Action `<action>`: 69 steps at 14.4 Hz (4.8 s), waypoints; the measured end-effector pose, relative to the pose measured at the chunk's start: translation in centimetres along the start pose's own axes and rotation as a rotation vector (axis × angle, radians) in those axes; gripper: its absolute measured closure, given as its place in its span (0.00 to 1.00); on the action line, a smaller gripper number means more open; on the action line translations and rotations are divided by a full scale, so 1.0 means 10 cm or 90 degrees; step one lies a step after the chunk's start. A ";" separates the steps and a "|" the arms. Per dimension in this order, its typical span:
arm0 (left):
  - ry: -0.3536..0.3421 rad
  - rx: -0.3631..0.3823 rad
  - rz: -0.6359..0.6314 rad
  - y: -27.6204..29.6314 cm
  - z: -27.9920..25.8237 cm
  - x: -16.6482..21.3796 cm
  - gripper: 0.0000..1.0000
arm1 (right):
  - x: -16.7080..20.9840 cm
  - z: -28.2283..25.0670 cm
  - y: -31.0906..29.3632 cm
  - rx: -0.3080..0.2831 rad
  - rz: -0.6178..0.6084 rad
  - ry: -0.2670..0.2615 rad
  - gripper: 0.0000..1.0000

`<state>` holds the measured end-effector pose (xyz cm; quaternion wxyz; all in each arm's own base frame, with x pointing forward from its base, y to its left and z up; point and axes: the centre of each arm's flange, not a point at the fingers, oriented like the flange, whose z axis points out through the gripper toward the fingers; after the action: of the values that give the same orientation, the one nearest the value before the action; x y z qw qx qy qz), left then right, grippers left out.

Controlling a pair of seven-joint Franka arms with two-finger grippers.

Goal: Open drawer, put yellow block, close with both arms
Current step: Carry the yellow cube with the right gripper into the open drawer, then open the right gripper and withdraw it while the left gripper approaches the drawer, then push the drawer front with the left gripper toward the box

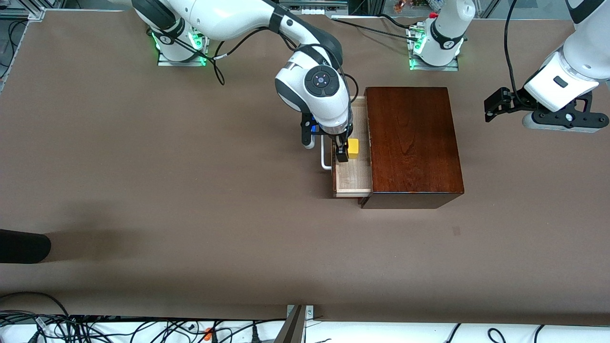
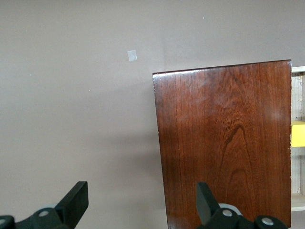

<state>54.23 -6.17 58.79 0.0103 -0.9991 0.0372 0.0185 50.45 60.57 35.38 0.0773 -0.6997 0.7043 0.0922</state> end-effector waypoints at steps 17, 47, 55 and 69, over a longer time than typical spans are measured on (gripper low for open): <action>-0.165 -0.050 0.313 1.86 0.48 -0.34 0.00 | 2.92 -3.05 -0.67 -0.165 -0.729 0.144 0.00; 0.013 -0.048 1.067 4.27 2.92 -0.19 0.00 | 5.43 -3.72 -0.72 -0.168 -1.020 0.113 0.00; -0.083 -0.020 1.012 3.71 2.71 0.04 0.00 | 5.43 -3.73 -0.72 -0.167 -1.019 0.114 0.00; -0.123 -0.013 0.984 3.43 2.66 0.13 0.00 | 5.48 -3.76 -0.72 -0.163 -1.014 0.118 0.00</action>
<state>51.97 -39.90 31.51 -0.0115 -0.6838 0.7215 0.1079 57.93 -1.61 58.74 -0.0194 -0.9992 -0.0172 0.0314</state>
